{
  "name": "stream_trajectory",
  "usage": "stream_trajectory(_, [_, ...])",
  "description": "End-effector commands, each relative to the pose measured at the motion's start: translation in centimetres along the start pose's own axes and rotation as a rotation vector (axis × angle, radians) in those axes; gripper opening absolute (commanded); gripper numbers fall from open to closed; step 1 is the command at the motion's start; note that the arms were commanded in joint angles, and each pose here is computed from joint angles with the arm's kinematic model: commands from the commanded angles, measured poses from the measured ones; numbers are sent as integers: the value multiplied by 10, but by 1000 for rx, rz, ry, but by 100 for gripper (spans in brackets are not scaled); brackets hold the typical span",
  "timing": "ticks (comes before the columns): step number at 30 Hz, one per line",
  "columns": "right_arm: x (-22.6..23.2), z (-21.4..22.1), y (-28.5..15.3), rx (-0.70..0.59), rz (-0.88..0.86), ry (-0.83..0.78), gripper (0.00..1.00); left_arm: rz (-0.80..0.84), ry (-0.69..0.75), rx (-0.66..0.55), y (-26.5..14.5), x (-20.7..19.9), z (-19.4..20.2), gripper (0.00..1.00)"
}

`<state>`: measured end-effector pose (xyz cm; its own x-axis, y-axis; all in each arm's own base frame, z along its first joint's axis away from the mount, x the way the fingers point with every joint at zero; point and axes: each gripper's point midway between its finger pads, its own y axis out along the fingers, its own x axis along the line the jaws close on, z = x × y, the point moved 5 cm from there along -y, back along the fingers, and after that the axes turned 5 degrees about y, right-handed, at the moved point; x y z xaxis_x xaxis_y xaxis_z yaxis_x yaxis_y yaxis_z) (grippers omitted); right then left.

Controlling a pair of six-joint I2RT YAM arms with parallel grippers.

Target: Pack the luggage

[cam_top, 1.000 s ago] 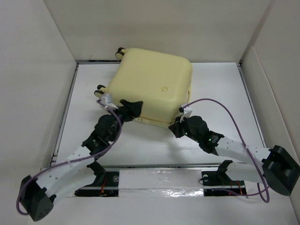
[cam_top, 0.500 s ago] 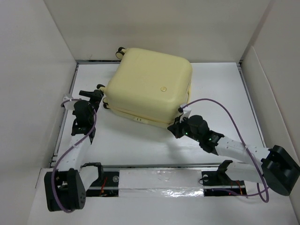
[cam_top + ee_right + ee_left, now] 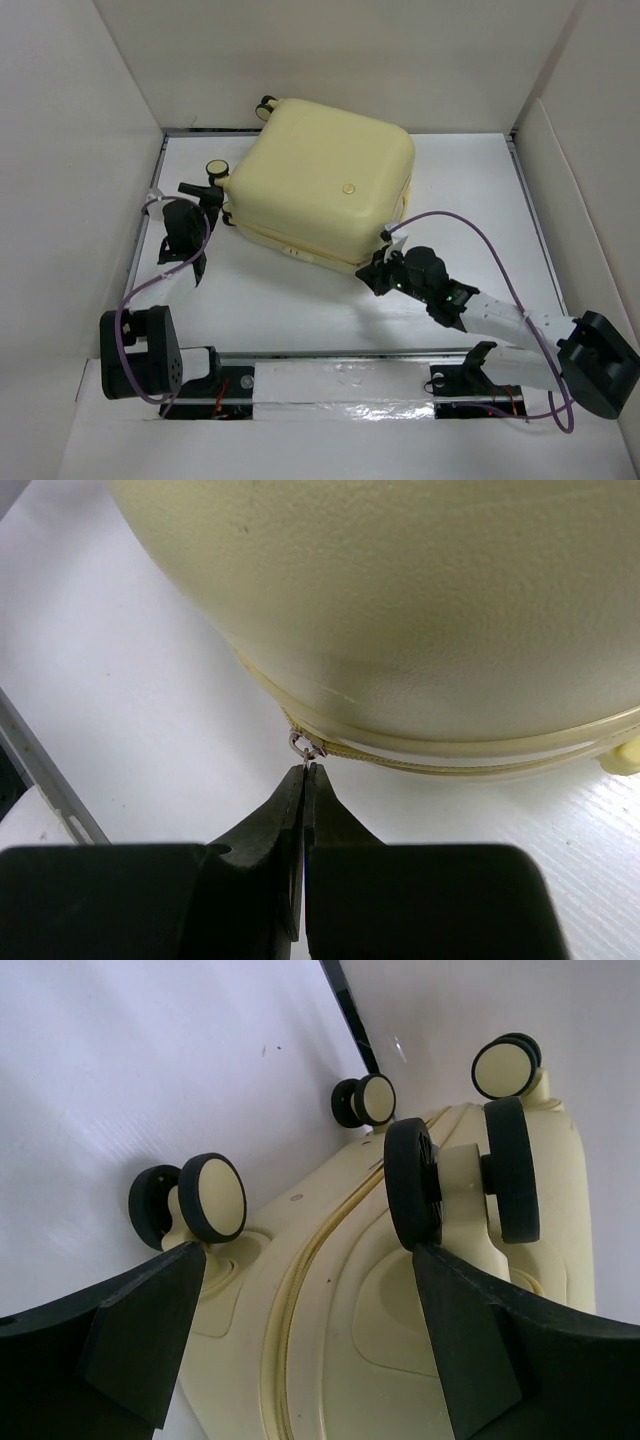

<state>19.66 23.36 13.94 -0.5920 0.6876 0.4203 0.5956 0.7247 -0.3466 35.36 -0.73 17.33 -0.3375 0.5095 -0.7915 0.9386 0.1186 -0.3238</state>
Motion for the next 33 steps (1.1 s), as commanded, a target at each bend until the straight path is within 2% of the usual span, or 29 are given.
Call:
stream_trajectory(1, [10, 1, -4, 5, -80, -17, 0, 304, -48, -86, -12, -72, -29, 83])
stream_trajectory(3, [9, 2, -4, 5, -77, -17, 0, 336, -60, -108, -21, -72, -31, 82])
stream_trajectory(5, [10, 1, -4, 4, -78, -17, 0, 388, -64, -148, -33, -76, -36, 76])
stream_trajectory(7, [10, 0, -3, 5, -79, -19, 0, 386, -71, -152, -39, -68, -31, 59])
stream_trajectory(9, [10, 0, -2, 10, -80, -18, 0, 387, -71, -166, -44, -65, -32, 51])
stream_trajectory(12, [9, 3, -2, 18, -76, -19, 0, 373, -55, -171, -45, -65, -33, 54])
stream_trajectory(14, [9, 3, -3, 19, -78, -19, 0, 368, -54, -168, -43, -65, -33, 65])
stream_trajectory(15, [10, 2, -3, 14, -78, -18, 0, 369, -48, -166, -40, -70, -36, 76])
stream_trajectory(17, [10, 2, -3, 13, -79, -18, 0, 303, -33, -112, -26, -65, -29, 80])
stream_trajectory(18, [9, 2, -4, 14, -77, -18, 0, 315, -29, -115, -23, -76, -35, 81])
stream_trajectory(27, [6, 2, -7, 5, -66, -15, 0, 301, -30, -55, 5, -90, -35, 77])
stream_trajectory(33, [6, 5, -9, 10, -74, -17, 0, 293, -33, 16, 27, -97, -30, 80])
